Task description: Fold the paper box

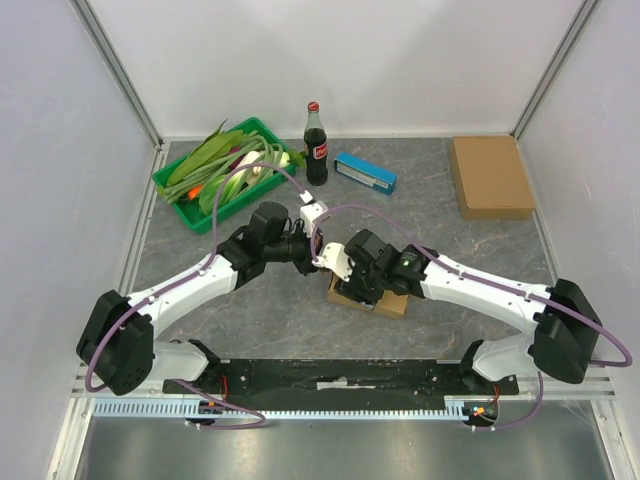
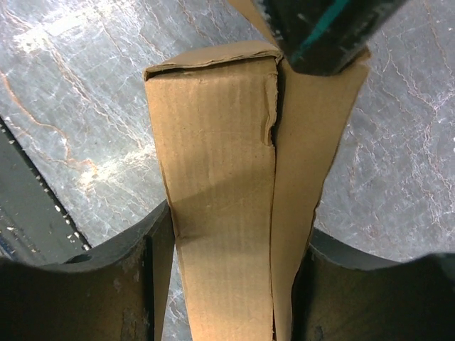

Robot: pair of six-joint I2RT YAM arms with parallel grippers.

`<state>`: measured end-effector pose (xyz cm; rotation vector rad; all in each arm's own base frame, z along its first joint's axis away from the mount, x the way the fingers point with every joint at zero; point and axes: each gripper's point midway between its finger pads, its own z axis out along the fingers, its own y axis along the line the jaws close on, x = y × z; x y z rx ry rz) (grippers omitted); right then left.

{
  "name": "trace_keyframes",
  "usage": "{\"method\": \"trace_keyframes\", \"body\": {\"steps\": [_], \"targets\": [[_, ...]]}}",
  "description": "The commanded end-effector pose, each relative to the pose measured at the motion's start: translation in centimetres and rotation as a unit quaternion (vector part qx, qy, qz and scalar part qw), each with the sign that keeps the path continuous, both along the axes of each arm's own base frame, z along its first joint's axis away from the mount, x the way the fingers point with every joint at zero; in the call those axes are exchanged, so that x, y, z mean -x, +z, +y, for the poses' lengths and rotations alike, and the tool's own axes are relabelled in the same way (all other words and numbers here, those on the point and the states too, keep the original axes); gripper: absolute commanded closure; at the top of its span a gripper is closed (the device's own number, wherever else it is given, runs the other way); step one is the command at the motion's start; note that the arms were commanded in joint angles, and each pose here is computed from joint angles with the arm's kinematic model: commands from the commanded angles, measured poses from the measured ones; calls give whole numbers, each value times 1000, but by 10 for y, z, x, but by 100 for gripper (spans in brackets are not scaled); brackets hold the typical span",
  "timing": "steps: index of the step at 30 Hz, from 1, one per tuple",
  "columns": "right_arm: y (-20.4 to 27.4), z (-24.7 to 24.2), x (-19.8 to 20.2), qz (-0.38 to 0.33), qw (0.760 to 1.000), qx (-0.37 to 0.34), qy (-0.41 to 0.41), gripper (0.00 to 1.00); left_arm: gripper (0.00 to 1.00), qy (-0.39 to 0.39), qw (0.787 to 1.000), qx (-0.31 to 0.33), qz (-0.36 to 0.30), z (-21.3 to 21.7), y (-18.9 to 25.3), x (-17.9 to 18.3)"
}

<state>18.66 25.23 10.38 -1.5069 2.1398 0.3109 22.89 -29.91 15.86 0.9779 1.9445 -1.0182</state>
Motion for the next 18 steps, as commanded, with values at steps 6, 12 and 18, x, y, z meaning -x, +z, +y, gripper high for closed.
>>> {"method": "trace_keyframes", "body": {"steps": [6,12,18], "targets": [[-11,13,-13,-43,999,16,-24,34,98,111,980,59,152,-14,5,-1],[-11,14,-18,-45,998,2,-48,25,98,134,976,60,159,-17,7,7],[-14,3,-24,-42,997,-10,-64,18,98,173,969,39,174,-11,1,10]]}}
